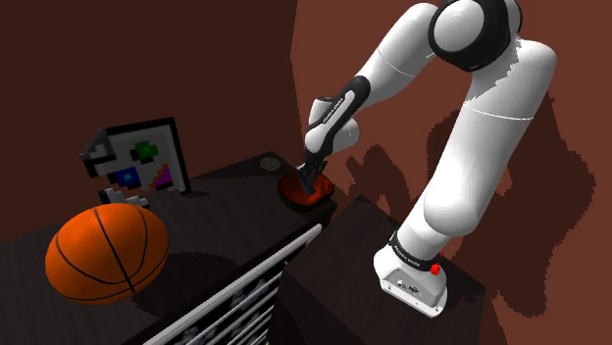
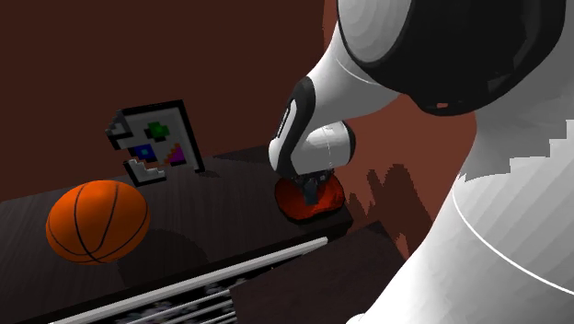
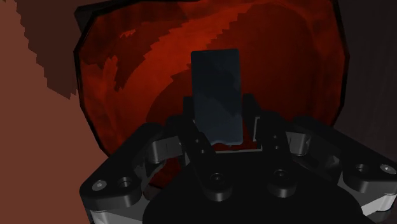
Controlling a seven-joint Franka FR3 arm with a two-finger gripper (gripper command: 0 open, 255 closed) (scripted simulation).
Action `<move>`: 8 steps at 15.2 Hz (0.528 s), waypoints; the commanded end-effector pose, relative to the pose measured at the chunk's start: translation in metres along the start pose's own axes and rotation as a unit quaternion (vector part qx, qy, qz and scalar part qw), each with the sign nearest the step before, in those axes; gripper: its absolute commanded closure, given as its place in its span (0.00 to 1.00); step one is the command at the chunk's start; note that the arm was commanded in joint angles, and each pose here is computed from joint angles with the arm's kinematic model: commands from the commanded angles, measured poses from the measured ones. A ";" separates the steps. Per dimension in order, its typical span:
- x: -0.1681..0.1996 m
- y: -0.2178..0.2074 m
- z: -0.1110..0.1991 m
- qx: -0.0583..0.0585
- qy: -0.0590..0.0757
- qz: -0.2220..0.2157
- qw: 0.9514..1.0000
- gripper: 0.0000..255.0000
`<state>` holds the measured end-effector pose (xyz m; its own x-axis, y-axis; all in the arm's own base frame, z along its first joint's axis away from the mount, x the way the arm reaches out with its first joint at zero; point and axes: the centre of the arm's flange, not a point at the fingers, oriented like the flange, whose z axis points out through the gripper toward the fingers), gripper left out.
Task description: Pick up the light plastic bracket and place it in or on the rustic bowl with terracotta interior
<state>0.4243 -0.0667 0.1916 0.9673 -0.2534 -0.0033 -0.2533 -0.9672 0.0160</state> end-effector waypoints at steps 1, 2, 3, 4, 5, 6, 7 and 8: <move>-0.001 0.001 0.005 0.000 0.000 0.000 1.000 1.00; 0.000 0.001 0.005 0.000 0.000 0.000 1.000 1.00; 0.000 0.001 0.005 0.000 0.000 0.000 1.000 1.00; 0.000 0.001 0.005 0.000 0.000 0.000 1.000 1.00; 0.000 0.001 0.005 0.000 0.000 0.000 1.000 1.00; 0.000 0.001 0.005 0.000 0.000 0.000 1.000 1.00; 0.000 0.001 0.005 0.000 0.000 0.000 1.000 1.00; 0.000 0.001 0.005 0.000 0.000 0.000 1.000 0.00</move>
<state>0.4237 -0.0672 0.1867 0.9673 -0.2535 -0.0029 -0.2534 -0.9672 0.0160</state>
